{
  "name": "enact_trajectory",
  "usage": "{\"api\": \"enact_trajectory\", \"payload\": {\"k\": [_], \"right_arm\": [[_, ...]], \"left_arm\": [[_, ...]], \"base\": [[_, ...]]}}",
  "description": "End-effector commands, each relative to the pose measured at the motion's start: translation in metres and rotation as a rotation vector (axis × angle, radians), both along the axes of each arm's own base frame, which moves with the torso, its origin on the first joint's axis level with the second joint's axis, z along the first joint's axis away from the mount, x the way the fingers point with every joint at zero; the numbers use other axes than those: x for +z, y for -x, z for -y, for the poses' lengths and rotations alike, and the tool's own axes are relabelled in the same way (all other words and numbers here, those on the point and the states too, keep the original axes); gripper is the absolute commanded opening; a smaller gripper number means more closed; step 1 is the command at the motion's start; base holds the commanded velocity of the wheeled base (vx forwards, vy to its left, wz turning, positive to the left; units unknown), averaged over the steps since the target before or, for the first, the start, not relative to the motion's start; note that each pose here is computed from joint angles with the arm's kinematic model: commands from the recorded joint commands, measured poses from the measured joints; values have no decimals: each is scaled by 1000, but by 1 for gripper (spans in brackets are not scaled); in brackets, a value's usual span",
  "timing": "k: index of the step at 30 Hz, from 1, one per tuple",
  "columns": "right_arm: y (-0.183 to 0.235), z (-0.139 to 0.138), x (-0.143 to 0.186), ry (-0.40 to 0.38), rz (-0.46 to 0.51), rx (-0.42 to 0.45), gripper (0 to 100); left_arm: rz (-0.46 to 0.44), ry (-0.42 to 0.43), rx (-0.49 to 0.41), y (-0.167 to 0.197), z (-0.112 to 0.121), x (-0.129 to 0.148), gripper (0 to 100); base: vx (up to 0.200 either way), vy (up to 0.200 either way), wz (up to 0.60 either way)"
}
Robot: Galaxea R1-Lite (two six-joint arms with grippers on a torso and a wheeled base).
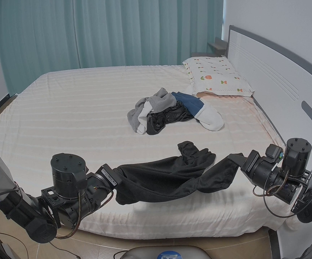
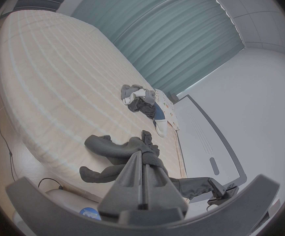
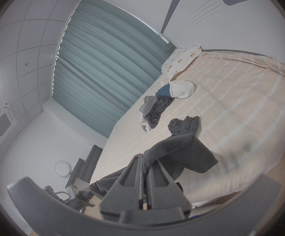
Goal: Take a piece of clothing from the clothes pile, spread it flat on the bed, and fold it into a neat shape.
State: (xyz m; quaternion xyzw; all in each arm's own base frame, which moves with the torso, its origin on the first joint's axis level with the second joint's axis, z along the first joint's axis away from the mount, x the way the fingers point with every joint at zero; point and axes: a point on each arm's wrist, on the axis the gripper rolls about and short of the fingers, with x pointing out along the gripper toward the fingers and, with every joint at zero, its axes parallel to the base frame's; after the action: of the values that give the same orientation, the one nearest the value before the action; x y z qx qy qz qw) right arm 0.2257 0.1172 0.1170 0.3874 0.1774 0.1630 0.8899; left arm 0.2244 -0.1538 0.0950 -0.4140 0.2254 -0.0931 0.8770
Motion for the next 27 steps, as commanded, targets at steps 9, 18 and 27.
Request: {"api": "enact_trajectory", "payload": {"k": [9,18,27], "right_arm": [[-5,-1,2,-2,21,-63,0],[-6,-2,4,-23,66,-67,0],[-5,-2,5,-31,74,-66,0]], "left_arm": [[36,24,7,3,-4,12,0],[37,20,6,3,-5,12,0],[50,24,9,4,-6,16,0]], "base": [[0,200,0],[0,200,0],[0,200,0]]}}
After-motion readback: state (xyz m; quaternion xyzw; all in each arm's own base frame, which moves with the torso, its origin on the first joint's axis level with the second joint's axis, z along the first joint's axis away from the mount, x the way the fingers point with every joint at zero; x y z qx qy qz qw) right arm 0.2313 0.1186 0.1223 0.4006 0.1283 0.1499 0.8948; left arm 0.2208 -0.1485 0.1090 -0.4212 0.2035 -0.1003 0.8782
